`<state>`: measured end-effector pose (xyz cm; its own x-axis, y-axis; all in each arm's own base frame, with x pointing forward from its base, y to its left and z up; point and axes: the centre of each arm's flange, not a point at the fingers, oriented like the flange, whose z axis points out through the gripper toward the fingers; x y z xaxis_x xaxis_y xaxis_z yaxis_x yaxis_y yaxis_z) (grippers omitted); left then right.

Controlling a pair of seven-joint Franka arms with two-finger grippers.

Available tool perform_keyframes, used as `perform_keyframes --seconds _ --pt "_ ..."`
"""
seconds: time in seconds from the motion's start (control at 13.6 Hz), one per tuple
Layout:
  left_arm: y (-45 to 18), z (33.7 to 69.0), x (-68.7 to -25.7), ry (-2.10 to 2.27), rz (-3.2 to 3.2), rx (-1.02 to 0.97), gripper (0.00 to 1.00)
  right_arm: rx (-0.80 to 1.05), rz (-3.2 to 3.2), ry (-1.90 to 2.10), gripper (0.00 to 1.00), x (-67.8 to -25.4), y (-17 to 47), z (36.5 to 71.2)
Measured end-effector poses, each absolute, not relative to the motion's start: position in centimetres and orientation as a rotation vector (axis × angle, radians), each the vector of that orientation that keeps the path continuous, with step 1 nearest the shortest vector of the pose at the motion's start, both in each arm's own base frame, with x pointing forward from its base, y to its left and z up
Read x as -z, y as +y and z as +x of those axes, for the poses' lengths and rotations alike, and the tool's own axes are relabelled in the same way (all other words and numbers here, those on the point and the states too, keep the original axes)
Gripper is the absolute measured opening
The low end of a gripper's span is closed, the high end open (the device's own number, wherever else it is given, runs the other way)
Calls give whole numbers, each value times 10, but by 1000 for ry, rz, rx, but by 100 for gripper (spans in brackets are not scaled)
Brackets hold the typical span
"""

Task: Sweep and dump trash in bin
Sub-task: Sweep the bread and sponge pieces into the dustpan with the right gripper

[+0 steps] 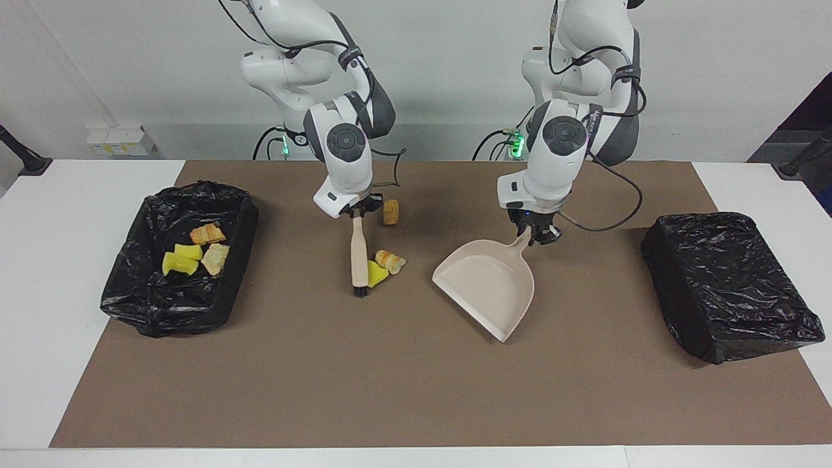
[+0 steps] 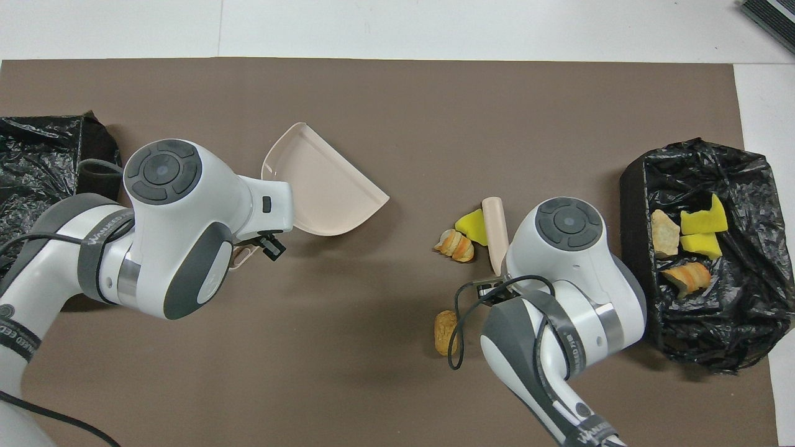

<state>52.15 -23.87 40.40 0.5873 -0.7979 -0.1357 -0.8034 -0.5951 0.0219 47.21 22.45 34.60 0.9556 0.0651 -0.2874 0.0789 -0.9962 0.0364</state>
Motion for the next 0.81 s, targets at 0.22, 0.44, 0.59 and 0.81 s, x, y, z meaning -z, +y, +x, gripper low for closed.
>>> perform_keyframes --seconds 0.22,0.44,0.59,0.81 --pt "-236 515 -398 1597 -2601 -296 32 476 3165 56 26 -349 245 468" --pt "-229 516 -399 1837 -2403 -336 32 492 3203 36 26 -350 254 465" --pt "-228 512 -398 1909 -2306 -367 32 523 3234 0 26 -350 257 464" --pt "-228 491 -392 1952 -2226 -400 32 548 3254 -14 26 -350 264 460"
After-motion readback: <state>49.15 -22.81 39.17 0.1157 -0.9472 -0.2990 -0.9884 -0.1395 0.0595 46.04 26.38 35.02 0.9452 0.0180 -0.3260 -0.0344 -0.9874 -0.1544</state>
